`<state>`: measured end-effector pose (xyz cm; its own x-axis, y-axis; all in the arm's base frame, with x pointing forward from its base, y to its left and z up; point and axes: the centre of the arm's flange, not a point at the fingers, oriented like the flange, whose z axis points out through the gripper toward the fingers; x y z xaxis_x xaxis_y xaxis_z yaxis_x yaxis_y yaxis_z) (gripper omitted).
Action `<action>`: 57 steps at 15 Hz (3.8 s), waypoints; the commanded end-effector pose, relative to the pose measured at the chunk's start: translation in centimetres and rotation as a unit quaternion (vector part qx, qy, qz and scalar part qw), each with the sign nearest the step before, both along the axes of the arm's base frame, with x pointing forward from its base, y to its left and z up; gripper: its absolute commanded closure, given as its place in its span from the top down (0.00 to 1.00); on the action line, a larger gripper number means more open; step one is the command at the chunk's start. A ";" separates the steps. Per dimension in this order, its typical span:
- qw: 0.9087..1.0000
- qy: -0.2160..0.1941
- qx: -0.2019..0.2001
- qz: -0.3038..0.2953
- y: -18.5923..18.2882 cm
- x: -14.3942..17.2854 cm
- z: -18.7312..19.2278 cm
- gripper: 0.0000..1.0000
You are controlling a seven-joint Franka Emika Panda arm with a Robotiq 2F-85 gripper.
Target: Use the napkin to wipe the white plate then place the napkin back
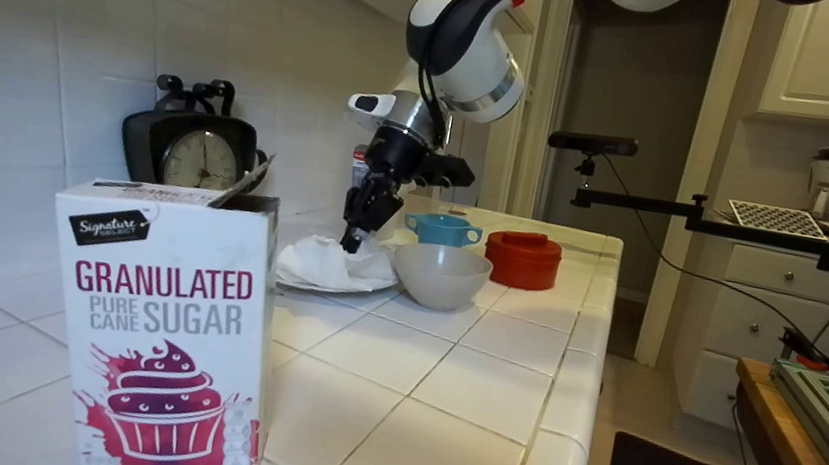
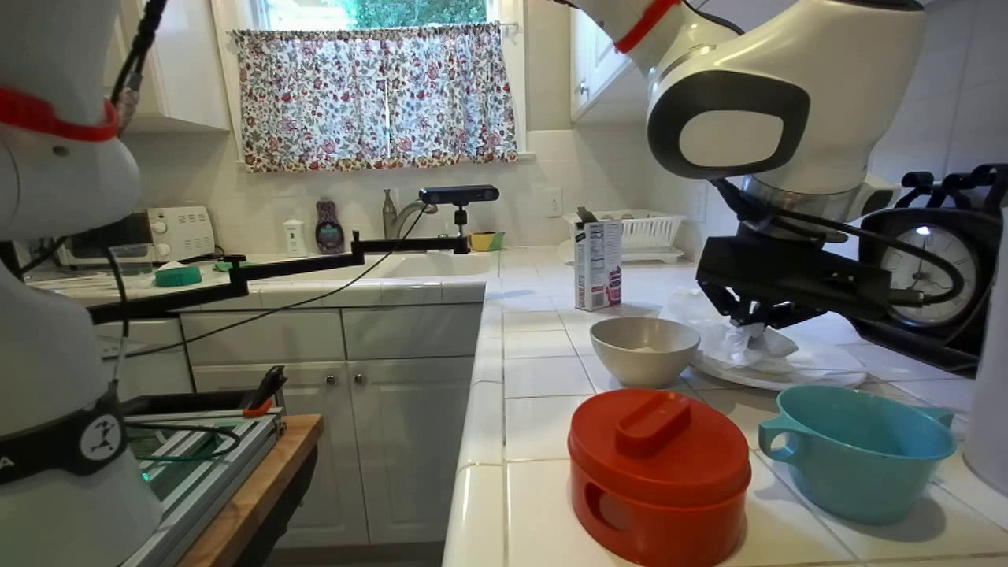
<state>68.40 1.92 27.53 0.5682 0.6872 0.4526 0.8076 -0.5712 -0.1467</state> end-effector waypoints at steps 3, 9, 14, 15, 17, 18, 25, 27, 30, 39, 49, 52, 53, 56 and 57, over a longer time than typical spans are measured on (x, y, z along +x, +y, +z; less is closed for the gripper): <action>0.997 -0.015 -0.033 0.061 0.3 0.2 -0.9 0.00; 0.995 -0.036 -0.048 0.077 1.7 0.1 -0.6 0.00; 0.994 -0.075 -0.062 0.048 1.8 1.3 -0.2 0.00; 0.993 -0.082 -0.067 0.047 1.8 1.3 -0.2 0.00; 0.992 -0.086 -0.071 0.054 1.8 1.1 -0.5 0.00; 0.992 -0.081 -0.070 0.064 2.0 0.7 -0.6 0.00; 0.990 -0.045 -0.049 0.123 3.4 -0.7 -1.0 0.00; 0.992 -0.058 -0.058 0.099 2.8 0.0 -1.1 0.00; 0.991 -0.104 -0.068 0.058 1.9 1.0 -0.8 0.00; 0.990 -0.061 -0.055 0.113 2.8 -0.3 -1.5 0.00; 0.993 -0.068 -0.051 0.078 0.5 1.3 -0.8 0.00; 0.993 -0.104 -0.046 0.042 0.9 2.3 -1.1 0.00; 0.992 -0.108 -0.048 0.036 1.3 2.4 -1.2 0.00; 0.993 -0.098 -0.042 0.050 2.4 1.9 -1.9 0.00; 0.993 -0.087 -0.041 0.063 2.7 1.5 -2.1 0.00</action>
